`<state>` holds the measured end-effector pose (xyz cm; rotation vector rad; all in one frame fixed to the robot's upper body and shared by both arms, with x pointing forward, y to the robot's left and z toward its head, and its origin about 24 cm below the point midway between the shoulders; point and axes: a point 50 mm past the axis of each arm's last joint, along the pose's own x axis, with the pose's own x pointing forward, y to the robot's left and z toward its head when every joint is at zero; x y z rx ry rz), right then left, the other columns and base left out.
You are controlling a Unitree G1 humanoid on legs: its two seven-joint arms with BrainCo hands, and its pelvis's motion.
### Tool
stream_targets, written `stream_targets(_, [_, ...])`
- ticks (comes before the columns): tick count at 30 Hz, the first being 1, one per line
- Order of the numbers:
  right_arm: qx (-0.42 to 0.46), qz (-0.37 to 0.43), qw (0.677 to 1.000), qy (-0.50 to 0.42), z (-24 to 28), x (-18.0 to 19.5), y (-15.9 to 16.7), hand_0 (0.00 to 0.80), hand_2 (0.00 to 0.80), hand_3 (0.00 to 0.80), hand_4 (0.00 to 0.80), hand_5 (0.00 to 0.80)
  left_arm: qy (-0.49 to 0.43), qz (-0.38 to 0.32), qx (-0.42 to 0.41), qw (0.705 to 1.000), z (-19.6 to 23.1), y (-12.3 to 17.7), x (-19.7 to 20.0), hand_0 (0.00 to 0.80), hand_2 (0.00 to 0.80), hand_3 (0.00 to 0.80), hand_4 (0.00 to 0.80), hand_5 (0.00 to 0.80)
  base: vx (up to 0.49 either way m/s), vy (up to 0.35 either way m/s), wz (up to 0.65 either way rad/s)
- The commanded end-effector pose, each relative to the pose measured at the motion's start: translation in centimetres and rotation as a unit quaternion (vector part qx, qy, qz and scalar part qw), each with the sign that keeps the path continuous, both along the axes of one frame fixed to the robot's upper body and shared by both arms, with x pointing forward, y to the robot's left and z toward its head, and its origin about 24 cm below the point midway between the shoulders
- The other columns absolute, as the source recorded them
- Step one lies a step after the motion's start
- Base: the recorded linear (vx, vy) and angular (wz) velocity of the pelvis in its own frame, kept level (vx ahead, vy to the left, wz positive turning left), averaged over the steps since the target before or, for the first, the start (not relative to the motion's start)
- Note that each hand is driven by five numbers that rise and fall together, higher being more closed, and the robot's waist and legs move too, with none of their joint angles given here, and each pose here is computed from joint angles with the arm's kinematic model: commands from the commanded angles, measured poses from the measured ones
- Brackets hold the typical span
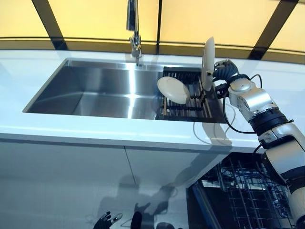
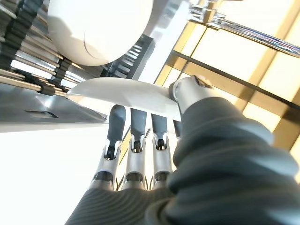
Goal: Take plates into dishwasher
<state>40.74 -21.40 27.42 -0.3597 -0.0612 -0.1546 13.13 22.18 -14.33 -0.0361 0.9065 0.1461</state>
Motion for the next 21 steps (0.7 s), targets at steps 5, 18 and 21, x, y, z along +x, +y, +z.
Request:
stream_targets(5, [0.057,0.067,0.995,-0.052,2.1,-1.0,-0.4,0.800,0.800,0.800,0.800,0.800,0.042,-0.005,0.018,0.999,-0.8,0.7,-1.8,0.000,0.000,0.000,0.000,0.000,0.046,0.004,-0.04])
stream_targets(18, [0.084,0.147,0.985,0.023,-1.0,-2.7,-2.5,0.800,0.800,0.800,0.800,0.800,0.054,0.007,0.019,0.998,-1.0,1.1,-2.7,0.000,0.000,0.000,0.000,0.000,0.007,0.010,-0.12])
stream_targets(21, [0.087,0.157,0.983,0.037,-1.8,-3.4,-3.3,0.800,0.800,0.800,0.800,0.800,0.054,0.012,0.019,0.998,-1.0,1.2,-2.7,0.000,0.000,0.000,0.000,0.000,-0.003,0.014,-0.27])
